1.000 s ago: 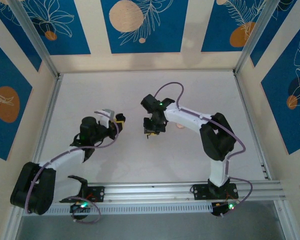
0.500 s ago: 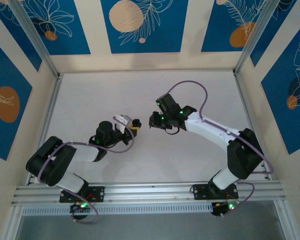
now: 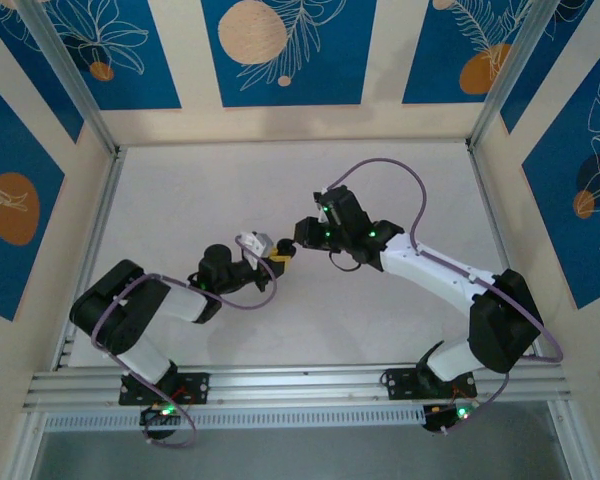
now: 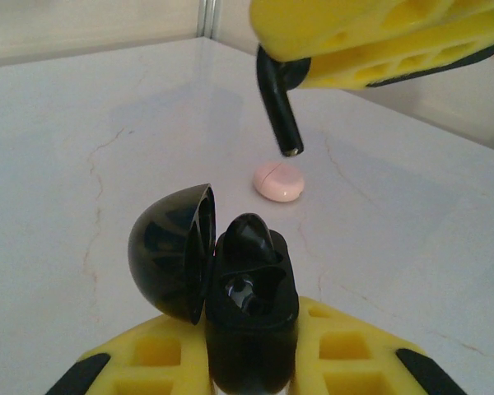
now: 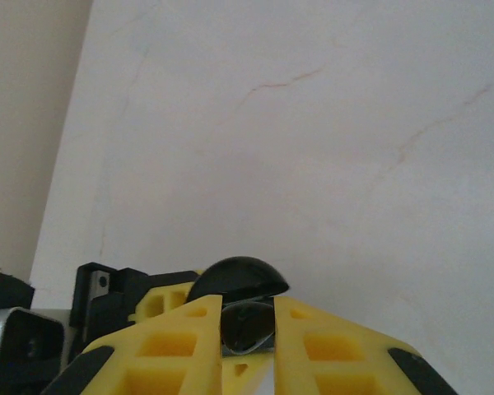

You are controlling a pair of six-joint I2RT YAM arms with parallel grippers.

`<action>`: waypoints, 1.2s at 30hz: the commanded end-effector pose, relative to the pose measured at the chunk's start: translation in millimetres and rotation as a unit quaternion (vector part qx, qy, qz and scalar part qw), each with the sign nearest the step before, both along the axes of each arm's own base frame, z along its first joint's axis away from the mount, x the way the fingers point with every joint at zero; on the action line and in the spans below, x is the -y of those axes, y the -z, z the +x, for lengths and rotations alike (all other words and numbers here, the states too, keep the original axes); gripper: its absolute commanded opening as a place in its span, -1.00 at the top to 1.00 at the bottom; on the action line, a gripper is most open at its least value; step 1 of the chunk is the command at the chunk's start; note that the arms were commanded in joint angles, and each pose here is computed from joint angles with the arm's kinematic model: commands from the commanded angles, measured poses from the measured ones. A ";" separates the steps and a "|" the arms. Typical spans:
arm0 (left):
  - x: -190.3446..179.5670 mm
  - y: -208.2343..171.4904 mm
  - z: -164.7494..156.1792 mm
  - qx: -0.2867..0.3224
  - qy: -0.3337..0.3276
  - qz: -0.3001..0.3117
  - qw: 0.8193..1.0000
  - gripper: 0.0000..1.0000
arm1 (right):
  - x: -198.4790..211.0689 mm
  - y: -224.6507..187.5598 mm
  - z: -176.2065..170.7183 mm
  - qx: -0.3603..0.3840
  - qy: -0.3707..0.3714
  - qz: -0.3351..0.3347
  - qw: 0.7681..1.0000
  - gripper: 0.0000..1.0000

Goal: Insert the wireless bluetooth earbuds into the charging case

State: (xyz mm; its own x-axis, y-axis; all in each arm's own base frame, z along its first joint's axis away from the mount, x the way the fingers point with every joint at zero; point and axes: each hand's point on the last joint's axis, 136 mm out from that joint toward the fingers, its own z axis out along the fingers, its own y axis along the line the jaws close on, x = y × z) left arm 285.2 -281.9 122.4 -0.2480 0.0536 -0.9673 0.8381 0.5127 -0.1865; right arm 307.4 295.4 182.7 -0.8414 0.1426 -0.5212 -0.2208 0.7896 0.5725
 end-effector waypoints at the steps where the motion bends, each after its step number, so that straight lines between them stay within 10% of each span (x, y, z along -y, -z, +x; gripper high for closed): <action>1: 12.6 -24.9 -5.0 0.040 0.031 -0.034 0.998 0.61 | -10.8 -14.3 -3.8 0.043 -0.027 0.009 0.999 0.63; 36: 10.3 -41.5 -4.6 0.054 0.023 -0.068 0.996 0.61 | -7.4 0.3 -19.8 0.068 -0.043 -0.070 0.994 0.63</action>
